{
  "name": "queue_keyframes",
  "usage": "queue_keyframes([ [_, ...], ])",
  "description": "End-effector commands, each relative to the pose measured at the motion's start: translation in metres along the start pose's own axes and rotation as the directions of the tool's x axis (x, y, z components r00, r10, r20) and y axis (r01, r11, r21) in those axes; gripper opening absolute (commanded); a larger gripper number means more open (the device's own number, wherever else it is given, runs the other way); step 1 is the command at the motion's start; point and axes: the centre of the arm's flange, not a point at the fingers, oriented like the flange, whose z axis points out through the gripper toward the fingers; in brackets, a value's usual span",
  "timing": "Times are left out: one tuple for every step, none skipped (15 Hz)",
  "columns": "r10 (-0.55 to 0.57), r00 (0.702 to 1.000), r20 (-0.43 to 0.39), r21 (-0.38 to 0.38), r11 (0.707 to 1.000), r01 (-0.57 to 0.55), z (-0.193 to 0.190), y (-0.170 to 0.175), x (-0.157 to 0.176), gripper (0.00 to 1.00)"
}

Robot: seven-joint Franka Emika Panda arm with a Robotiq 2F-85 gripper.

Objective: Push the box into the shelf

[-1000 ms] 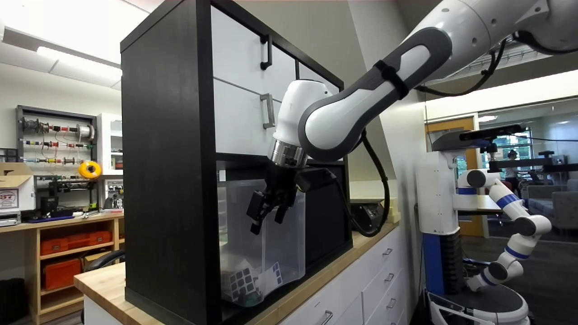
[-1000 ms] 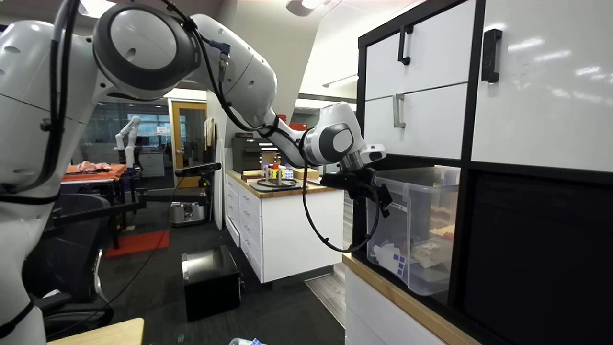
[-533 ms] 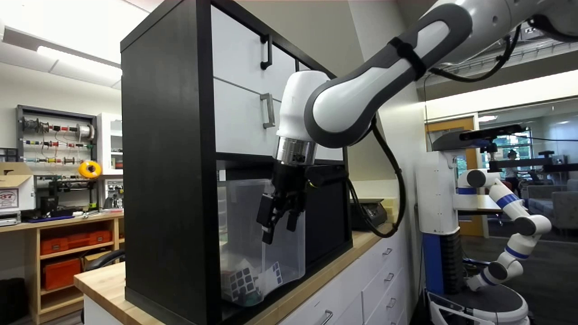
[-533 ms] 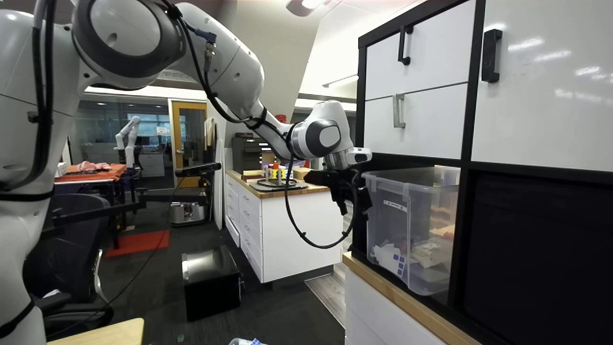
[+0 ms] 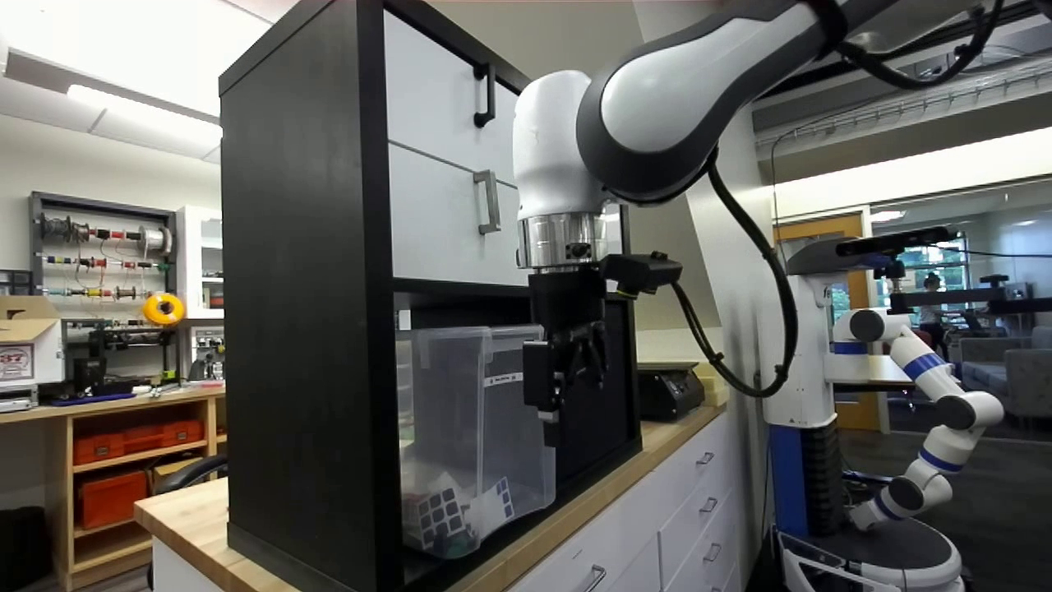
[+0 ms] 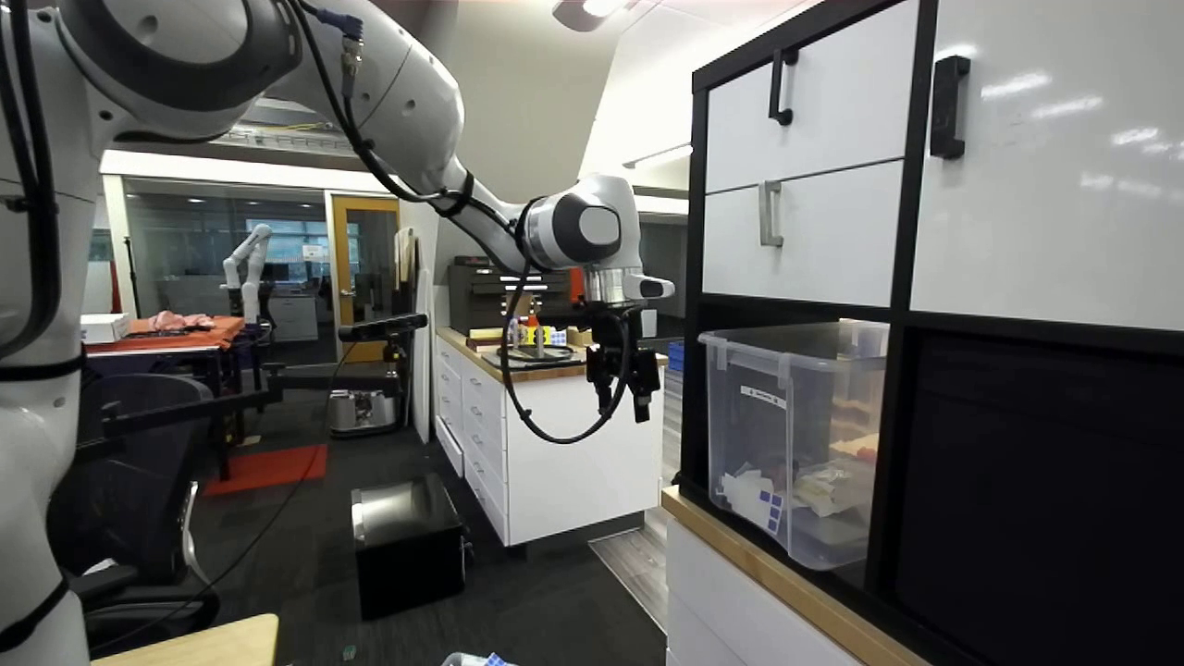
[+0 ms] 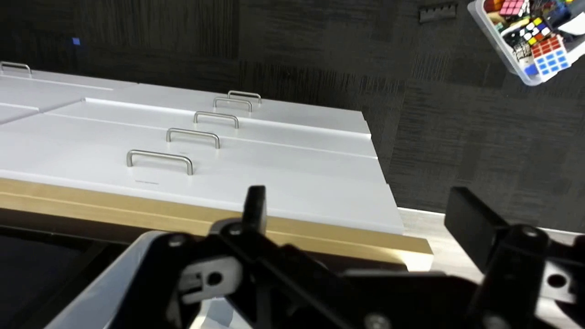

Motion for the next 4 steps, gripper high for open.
queue_keyframes([
  [0.006, 1.000, 0.021, -0.006, 1.000, -0.005, -0.0023, -0.0034, -0.0050, 1.00],
  [0.009, 0.999, 0.035, -0.010, 1.000, -0.009, -0.0048, -0.0067, -0.0091, 1.00],
  [0.013, 0.999, 0.040, -0.012, 1.000, -0.012, -0.0062, -0.0085, -0.0115, 1.00],
  [0.015, 0.999, 0.042, -0.013, 1.000, -0.014, -0.0062, -0.0090, -0.0126, 1.00],
])
